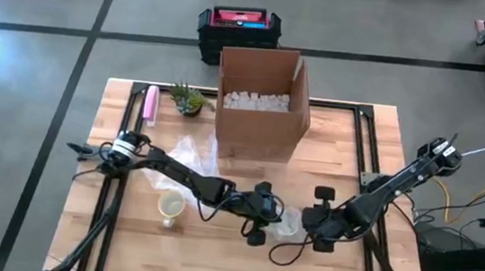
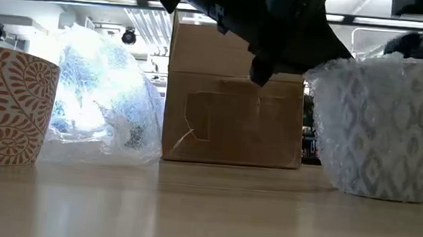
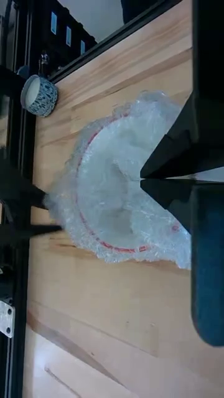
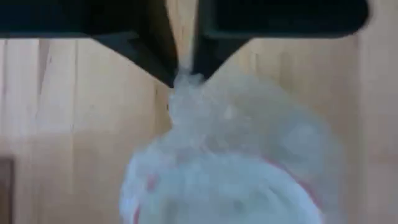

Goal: Wrap mug
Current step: Wrap the gray patterned mug using the right bubble wrap

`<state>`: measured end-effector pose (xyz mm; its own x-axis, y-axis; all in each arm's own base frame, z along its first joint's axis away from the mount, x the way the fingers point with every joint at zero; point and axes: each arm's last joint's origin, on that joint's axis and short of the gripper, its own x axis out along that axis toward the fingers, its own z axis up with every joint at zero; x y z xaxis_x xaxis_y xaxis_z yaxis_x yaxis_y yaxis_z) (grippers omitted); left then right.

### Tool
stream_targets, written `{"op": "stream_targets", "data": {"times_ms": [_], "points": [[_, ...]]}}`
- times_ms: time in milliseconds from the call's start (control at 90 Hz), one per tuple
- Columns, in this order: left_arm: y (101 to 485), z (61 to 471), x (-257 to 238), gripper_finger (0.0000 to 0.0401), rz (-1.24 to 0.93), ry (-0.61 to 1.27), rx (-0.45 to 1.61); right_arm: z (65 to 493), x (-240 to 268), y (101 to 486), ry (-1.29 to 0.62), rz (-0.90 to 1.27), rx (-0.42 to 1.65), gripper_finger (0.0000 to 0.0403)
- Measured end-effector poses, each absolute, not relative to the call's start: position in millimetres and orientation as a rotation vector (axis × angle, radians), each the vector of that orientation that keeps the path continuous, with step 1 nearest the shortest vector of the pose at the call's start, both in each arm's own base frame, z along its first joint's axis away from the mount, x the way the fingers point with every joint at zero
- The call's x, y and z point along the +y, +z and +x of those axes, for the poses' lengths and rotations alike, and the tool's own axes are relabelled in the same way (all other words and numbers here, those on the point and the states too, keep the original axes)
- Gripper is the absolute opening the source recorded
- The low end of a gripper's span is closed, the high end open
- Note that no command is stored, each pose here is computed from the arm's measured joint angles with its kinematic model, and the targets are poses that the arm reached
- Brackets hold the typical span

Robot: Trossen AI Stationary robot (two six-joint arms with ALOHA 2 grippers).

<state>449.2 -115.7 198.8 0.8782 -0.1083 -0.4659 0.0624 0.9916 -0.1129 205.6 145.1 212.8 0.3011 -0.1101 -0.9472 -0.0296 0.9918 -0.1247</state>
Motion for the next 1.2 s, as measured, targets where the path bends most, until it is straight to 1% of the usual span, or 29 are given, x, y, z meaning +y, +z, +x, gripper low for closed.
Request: {"op": "stream_targets", "data": {"times_ms": [167, 311, 411, 589, 711, 844, 989, 1200], "points": [[199, 449, -115, 0.0000, -0.096, -0.089, 0.491, 215, 150, 230, -0.045, -0.179, 1.152, 0.0022], [199, 449, -115, 0.0000, -0.096, -0.088, 0.490, 224, 155, 233, 0.007, -0.168, 1.048, 0.0005], [199, 449, -115, 0.0000, -0.096, -0.088, 0.490, 227, 157, 229, 0.031, -0.160, 1.008, 0.0003], [199, 449, -115, 0.0000, -0.100, -0.087, 0.491, 228, 152, 217, -0.022, -0.180, 1.086, 0.0001], [199, 449, -115, 0.0000, -0.100, -0.087, 0.491, 230, 153, 224, -0.015, -0.180, 1.079, 0.0005], [199, 449, -115, 0.0000, -0.100, -0.087, 0.491, 234, 154, 239, -0.012, -0.182, 1.072, 0.0001], [199, 449, -115, 0.0000, -0.100, -0.087, 0.491, 236, 154, 245, 0.004, -0.175, 1.134, 0.0001], [199, 449, -115, 0.0000, -0.100, -0.087, 0.492, 248, 157, 241, 0.038, -0.132, 1.247, 0.0000]]}}
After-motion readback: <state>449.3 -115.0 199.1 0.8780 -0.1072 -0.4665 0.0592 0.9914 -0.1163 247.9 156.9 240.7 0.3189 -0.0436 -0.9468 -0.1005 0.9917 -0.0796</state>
